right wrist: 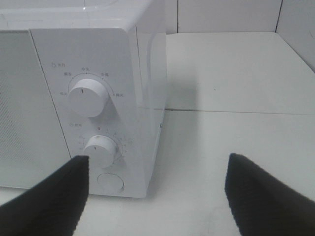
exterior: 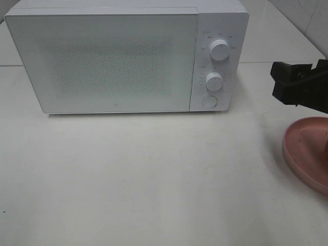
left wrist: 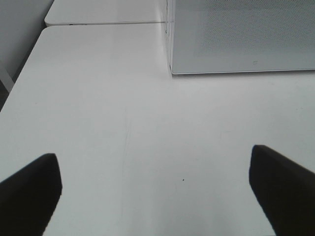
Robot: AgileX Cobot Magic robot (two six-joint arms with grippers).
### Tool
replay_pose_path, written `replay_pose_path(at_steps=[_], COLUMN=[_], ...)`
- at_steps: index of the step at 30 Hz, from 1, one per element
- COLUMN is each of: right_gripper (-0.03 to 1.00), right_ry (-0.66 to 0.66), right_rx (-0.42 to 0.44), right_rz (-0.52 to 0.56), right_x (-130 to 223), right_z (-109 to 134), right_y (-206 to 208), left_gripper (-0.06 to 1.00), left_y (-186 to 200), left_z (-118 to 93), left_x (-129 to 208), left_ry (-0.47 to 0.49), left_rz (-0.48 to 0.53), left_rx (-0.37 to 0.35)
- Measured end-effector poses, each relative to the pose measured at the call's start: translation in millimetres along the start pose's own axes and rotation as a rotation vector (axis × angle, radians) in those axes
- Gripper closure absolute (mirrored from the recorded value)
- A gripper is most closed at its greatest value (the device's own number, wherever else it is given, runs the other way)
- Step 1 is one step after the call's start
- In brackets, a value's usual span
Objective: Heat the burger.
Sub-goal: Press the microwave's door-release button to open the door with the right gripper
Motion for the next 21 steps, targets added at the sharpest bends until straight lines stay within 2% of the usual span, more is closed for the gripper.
replay_pose_path(at_steps=[10, 15, 21], right_gripper=[0.23, 0.23, 0.23], right_ry=[0.013, 0.031, 0.052], right_rx=[0.03, 0.079, 0.091], right_rz=[0.023, 0.053, 0.07], right_x=[19, 34, 43], right_z=[31, 48, 57], right_y=[-12, -16, -16], left_gripper=[-0.03, -0.03, -0.03], left_y=[0, 0, 0], left_z=[0, 0, 0], left_x=[0, 0, 0], left_ry=[0.0, 0.0, 0.0], left_rz=[0.0, 0.0, 0.0], left_rx=[0.0, 0.0, 0.0])
Point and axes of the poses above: a point on each arm's last joint axis where the gripper is mounted, y pointing back along that axis away from the gripper, z along the wrist's bending axis when the last joint is at zero, x = y × z, the point moved 1 cm from there along -y, pointing out along that axis toward the gripper, and after that the axes turned 13 degrees about y, right-handed, at the moved point
